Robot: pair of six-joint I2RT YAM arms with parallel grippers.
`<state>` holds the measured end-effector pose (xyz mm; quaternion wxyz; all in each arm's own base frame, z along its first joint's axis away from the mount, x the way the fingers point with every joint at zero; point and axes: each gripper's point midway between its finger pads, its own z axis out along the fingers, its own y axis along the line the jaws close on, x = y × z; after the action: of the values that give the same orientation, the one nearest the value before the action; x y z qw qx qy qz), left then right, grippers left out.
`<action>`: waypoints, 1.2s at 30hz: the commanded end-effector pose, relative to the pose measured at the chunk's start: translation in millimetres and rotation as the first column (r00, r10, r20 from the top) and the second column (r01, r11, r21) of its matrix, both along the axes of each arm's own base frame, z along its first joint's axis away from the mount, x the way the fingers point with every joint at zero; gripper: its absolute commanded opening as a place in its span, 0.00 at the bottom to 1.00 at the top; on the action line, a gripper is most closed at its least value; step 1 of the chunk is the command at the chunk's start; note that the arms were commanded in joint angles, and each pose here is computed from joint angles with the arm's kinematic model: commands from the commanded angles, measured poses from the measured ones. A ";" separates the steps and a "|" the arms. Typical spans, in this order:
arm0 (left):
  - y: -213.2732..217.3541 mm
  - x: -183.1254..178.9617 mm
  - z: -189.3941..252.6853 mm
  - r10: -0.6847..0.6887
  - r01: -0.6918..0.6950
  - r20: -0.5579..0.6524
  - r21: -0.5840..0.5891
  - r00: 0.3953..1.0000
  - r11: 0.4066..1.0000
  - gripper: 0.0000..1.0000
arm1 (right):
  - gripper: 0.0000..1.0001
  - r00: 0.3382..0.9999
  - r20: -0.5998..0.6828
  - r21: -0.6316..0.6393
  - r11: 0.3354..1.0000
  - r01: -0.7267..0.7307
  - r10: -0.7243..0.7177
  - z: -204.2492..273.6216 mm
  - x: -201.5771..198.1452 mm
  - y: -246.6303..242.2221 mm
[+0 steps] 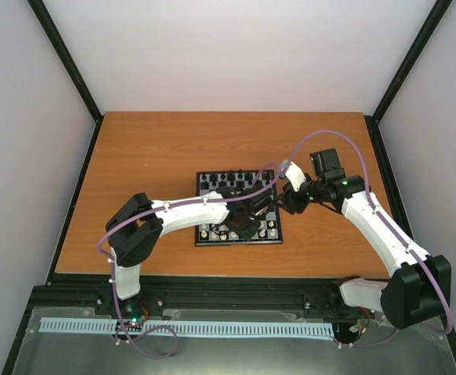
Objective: Set up the chess pieces on the board
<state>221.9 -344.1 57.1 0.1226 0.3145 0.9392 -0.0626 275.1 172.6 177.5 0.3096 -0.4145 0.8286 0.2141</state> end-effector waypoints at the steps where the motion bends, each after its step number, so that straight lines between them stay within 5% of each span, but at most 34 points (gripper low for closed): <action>1: -5.8 5.5 4.9 -0.004 0.004 0.025 0.011 1.000 1.000 0.18 | 0.61 1.000 0.003 0.004 1.000 -0.005 0.005 -0.9 0.1 -1.2; 11: -10.8 3.3 12.5 -0.013 0.013 0.018 -0.024 1.000 1.000 0.31 | 0.61 1.000 -0.001 0.004 1.000 -0.010 0.010 -1.0 -0.3 -0.6; 21: -11.6 5.1 83.2 0.001 0.011 0.090 -0.136 0.996 0.991 0.39 | 0.59 0.991 0.137 -0.097 0.995 -0.001 0.015 19.6 19.7 -22.8; 30: 33.5 13.9 171.3 0.034 0.008 0.270 -0.152 0.962 0.988 0.44 | 0.54 0.924 0.187 -0.342 0.904 -0.258 0.334 -24.4 17.8 -33.2; 36: 61.8 38.9 210.9 0.111 0.004 0.492 -0.225 0.864 0.974 0.50 | 0.45 0.889 0.085 -0.429 0.822 -0.374 0.449 -63.0 30.5 -24.2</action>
<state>243.9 -306.6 246.4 0.3237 0.2934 0.8939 -0.1008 299.1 144.2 135.2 0.2733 -0.5962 0.7497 0.0885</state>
